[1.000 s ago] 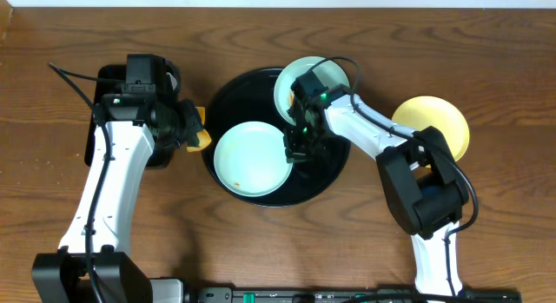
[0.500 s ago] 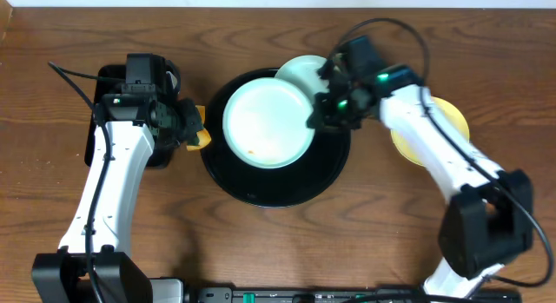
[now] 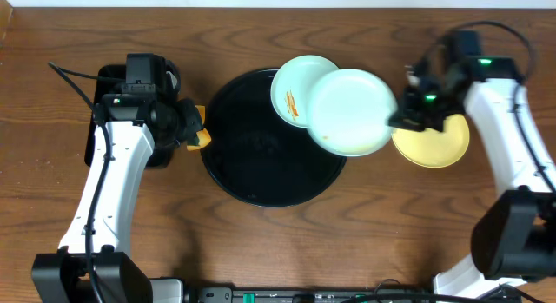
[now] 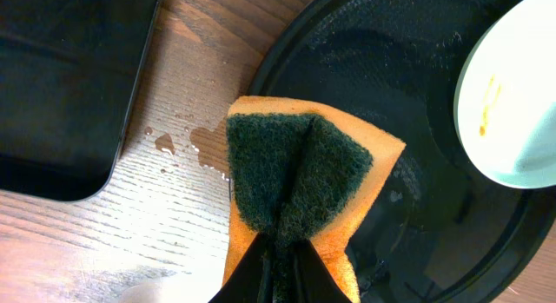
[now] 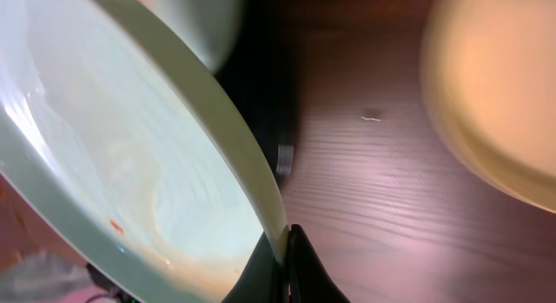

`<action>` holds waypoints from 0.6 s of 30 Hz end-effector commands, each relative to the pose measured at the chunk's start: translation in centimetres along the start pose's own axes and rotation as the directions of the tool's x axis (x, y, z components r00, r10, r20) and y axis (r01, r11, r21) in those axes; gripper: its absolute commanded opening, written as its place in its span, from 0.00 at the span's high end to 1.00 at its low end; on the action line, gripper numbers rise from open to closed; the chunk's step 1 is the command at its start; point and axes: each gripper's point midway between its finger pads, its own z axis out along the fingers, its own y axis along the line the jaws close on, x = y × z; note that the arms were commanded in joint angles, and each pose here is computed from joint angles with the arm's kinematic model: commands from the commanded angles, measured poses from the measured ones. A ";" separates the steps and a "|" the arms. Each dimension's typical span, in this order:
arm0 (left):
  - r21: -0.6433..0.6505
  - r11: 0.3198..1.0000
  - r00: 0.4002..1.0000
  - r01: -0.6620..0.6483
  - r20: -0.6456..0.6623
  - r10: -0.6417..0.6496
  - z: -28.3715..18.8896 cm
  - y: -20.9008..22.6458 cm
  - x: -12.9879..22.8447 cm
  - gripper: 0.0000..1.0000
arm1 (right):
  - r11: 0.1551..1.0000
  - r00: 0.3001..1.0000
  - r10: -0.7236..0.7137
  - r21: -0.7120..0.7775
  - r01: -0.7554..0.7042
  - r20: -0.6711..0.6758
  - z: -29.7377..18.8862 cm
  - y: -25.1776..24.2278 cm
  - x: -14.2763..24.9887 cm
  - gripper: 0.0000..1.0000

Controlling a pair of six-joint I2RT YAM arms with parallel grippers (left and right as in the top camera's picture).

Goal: Clean dirty plates on tray and stack at the side

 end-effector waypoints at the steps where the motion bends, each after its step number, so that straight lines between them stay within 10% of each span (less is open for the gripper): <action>1: 0.015 1.000 1.000 -0.010 0.005 0.010 -0.3 -0.4 -0.2 0.93 | 0.999 0.998 0.029 0.023 -0.030 0.047 -1.9 -3.8 -0.4 0.99; 10: 0.015 1.000 1.000 -0.011 0.005 0.011 -0.3 -0.4 -0.2 0.93 | 0.961 0.960 0.264 0.056 -0.270 0.095 -1.5 -13.9 1.0 0.99; 18: 0.015 1.000 1.000 -0.010 0.005 0.010 -0.3 -0.4 -0.2 0.92 | 0.969 0.965 0.226 0.069 -0.236 0.133 -2.5 -12.1 1.1 0.99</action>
